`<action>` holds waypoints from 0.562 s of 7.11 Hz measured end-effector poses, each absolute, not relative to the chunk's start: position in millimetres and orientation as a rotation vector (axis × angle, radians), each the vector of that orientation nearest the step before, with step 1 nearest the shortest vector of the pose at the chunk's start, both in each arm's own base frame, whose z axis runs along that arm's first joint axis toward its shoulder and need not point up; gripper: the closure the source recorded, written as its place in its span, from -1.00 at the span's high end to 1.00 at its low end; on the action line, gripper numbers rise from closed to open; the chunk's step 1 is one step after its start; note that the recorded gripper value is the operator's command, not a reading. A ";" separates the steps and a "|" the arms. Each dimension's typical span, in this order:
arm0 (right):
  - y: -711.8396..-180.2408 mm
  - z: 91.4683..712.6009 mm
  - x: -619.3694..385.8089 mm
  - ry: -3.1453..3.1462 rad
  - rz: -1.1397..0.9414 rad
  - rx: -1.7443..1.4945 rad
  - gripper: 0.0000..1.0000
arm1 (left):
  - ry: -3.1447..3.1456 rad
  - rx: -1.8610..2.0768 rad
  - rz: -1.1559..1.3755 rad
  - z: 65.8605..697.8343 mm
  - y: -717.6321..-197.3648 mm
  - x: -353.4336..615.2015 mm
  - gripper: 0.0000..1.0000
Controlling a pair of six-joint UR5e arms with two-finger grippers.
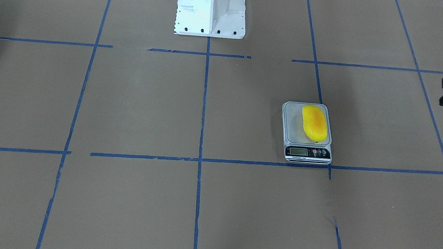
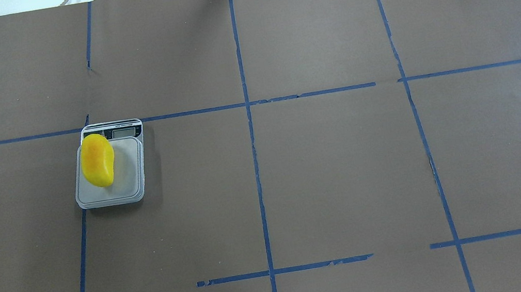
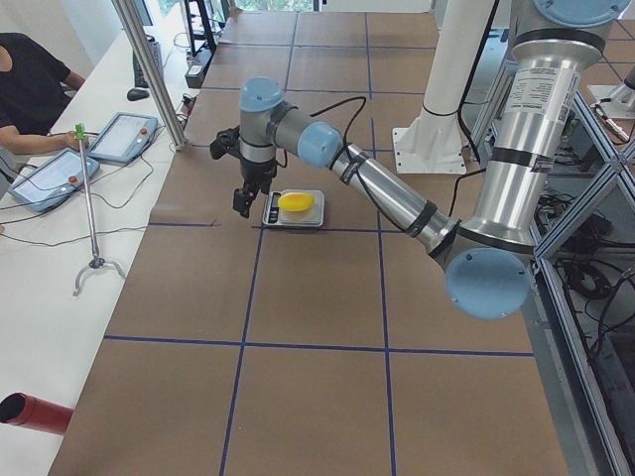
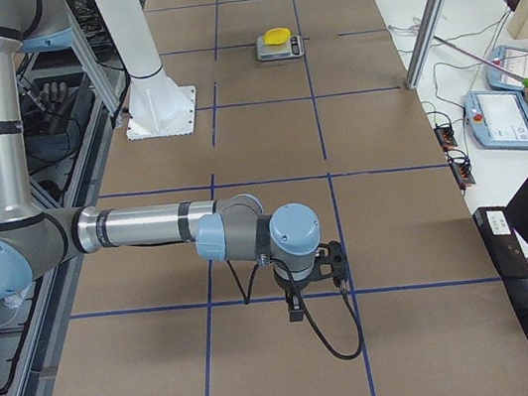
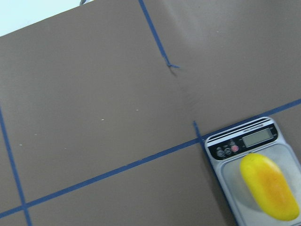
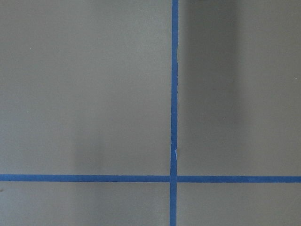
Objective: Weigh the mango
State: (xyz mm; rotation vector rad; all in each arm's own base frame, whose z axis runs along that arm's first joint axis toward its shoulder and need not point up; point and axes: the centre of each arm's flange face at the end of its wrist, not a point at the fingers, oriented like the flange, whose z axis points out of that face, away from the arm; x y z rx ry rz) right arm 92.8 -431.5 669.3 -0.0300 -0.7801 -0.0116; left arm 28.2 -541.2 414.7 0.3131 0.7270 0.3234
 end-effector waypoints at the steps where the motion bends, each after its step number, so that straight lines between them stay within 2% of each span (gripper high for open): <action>1: -431.5 669.3 92.8 -0.780 -0.012 -0.030 1.00 | 0.759 0.255 0.284 462.8 -545.1 -4.8 1.00; 4: -431.5 669.3 92.8 -0.780 -0.013 -0.030 1.00 | 0.798 0.119 0.128 612.0 -494.4 -70.1 1.00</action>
